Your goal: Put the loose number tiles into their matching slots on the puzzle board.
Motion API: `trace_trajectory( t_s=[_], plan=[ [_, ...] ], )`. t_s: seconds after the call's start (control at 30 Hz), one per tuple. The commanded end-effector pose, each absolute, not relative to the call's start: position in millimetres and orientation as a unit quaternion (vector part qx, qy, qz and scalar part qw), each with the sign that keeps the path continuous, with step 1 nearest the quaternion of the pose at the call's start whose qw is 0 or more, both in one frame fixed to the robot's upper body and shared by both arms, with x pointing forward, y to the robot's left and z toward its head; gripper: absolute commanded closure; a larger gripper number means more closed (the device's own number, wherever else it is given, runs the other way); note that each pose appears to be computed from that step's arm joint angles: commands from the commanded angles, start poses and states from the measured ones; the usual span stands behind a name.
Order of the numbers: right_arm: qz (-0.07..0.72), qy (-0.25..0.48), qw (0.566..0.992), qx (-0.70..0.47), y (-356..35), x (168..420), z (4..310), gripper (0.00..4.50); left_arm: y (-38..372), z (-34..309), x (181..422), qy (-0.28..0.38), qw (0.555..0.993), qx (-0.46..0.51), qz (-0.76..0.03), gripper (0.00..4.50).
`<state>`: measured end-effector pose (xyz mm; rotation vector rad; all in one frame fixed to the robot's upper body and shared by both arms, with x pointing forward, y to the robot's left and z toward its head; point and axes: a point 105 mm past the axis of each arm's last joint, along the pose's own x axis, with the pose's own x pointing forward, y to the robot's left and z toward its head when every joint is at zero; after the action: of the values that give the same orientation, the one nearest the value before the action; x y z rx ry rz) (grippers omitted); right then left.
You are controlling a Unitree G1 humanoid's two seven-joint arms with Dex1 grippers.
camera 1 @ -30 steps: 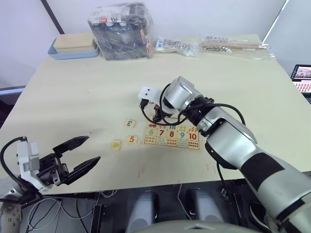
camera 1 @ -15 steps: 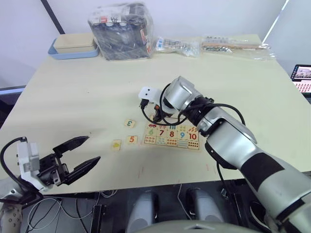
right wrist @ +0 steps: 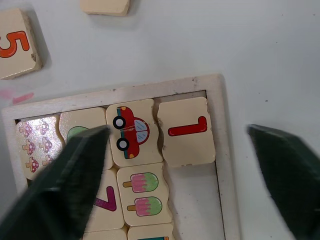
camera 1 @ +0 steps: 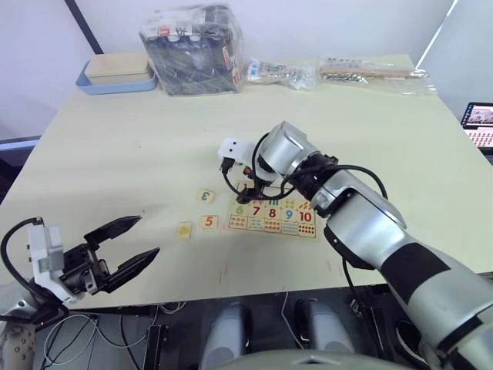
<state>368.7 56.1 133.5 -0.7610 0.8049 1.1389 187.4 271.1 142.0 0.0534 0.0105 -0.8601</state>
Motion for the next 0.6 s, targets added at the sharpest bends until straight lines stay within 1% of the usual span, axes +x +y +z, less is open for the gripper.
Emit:
trace_trajectory(
  t_s=[0.03, 0.13, 0.23, 0.33, 0.4, 0.47, 0.6],
  plan=[
    [0.529, 0.336, 0.704, -0.334, 63.8, 367.1, 145.0, 0.06, 268.0, 146.7, 185.8, -0.005, 0.906, 0.033, -0.423, 0.0],
    [0.543, 0.312, 0.708, -0.327, 61.9, 368.7, 155.3, 0.06, 267.4, 147.1, 185.4, -0.006, 0.906, 0.033, -0.423, 0.0],
    [0.579, 0.249, 0.72, -0.292, 60.5, 368.5, 172.4, 0.06, 267.0, 148.2, 185.1, -0.01, 0.906, 0.032, -0.422, 0.0],
    [0.601, 0.161, 0.749, -0.226, 51.0, 371.4, 189.7, 0.06, 266.9, 148.9, 184.5, -0.011, 0.907, 0.032, -0.42, 0.0],
    [0.603, 0.102, 0.763, -0.207, 42.7, 374.8, 197.6, 0.06, 267.1, 149.3, 184.2, -0.012, 0.907, 0.031, -0.419, 0.0],
    [0.604, 0.087, 0.766, -0.201, 37.2, 375.8, 197.1, 0.06, 267.8, 149.8, 183.9, -0.012, 0.907, 0.031, -0.419, 0.0],
    [0.621, 0.093, 0.754, -0.192, 26.3, 373.7, 189.1, 0.06, 268.0, 151.3, 185.8, -0.014, 0.907, 0.031, -0.419, 0.0]
  ],
)
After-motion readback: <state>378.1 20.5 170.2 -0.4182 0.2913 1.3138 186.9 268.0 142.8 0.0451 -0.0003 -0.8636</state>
